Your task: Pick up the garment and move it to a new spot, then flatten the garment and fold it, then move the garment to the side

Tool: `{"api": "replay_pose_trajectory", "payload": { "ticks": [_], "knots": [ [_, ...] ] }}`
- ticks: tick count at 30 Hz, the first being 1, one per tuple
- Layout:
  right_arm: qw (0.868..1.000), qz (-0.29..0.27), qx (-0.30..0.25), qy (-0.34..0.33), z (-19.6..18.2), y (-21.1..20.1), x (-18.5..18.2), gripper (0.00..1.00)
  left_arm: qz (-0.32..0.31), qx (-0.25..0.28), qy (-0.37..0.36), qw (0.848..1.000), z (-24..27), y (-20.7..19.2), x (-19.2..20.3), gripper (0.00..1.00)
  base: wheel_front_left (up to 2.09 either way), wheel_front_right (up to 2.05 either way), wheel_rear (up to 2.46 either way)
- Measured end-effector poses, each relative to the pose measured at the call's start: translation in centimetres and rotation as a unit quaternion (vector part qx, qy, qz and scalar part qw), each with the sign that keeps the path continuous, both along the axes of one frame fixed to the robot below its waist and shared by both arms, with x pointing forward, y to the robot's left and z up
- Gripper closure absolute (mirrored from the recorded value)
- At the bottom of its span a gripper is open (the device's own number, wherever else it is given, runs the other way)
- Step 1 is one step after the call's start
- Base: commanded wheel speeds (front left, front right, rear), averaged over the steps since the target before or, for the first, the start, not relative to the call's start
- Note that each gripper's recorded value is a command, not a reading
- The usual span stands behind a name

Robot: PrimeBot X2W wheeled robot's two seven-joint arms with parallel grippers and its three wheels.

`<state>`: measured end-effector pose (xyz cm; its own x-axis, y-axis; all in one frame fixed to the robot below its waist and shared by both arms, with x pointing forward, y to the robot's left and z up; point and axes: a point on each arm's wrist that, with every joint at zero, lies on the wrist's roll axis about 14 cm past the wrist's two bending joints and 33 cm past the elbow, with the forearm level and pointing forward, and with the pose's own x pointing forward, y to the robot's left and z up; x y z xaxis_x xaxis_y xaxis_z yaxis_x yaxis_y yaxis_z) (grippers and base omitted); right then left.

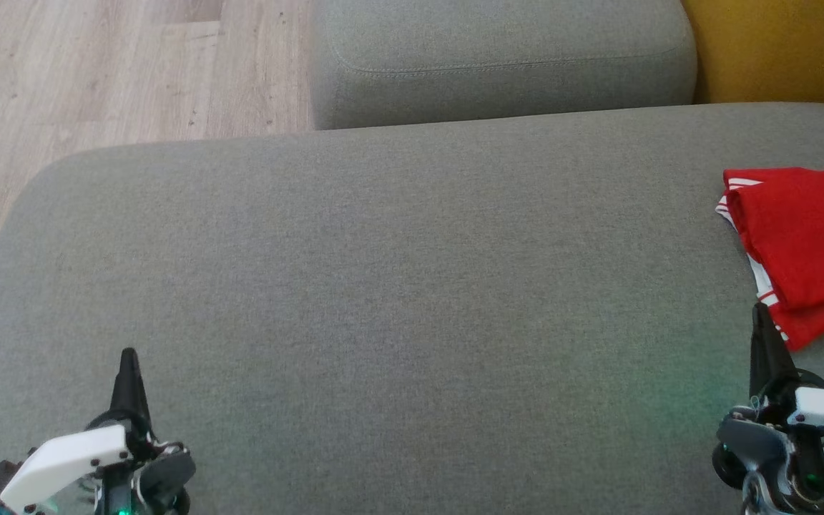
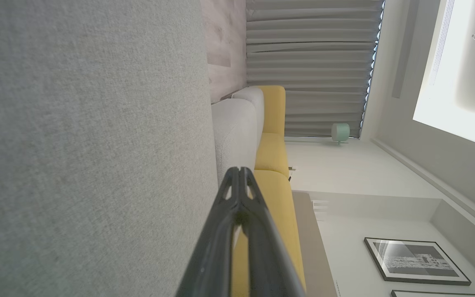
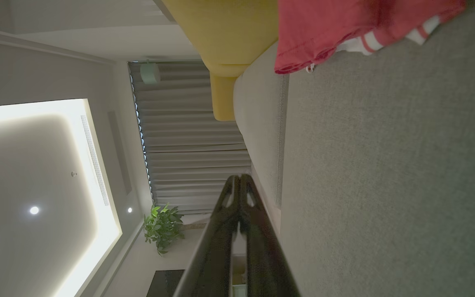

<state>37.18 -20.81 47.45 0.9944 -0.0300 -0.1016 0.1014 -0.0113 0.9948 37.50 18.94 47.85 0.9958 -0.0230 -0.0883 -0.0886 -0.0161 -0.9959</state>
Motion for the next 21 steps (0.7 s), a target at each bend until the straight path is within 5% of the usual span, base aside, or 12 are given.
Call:
{"api": "replay_pose_trajectory", "payload": {
  "ticks": [21],
  "knots": [
    [1.000,-0.002,0.002,0.000,-0.01,-0.02,-0.01,1.00,0.000,0.002,0.000,1.000,-0.01,-0.03,0.00,1.00,0.00,0.00,0.00]
  ]
}}
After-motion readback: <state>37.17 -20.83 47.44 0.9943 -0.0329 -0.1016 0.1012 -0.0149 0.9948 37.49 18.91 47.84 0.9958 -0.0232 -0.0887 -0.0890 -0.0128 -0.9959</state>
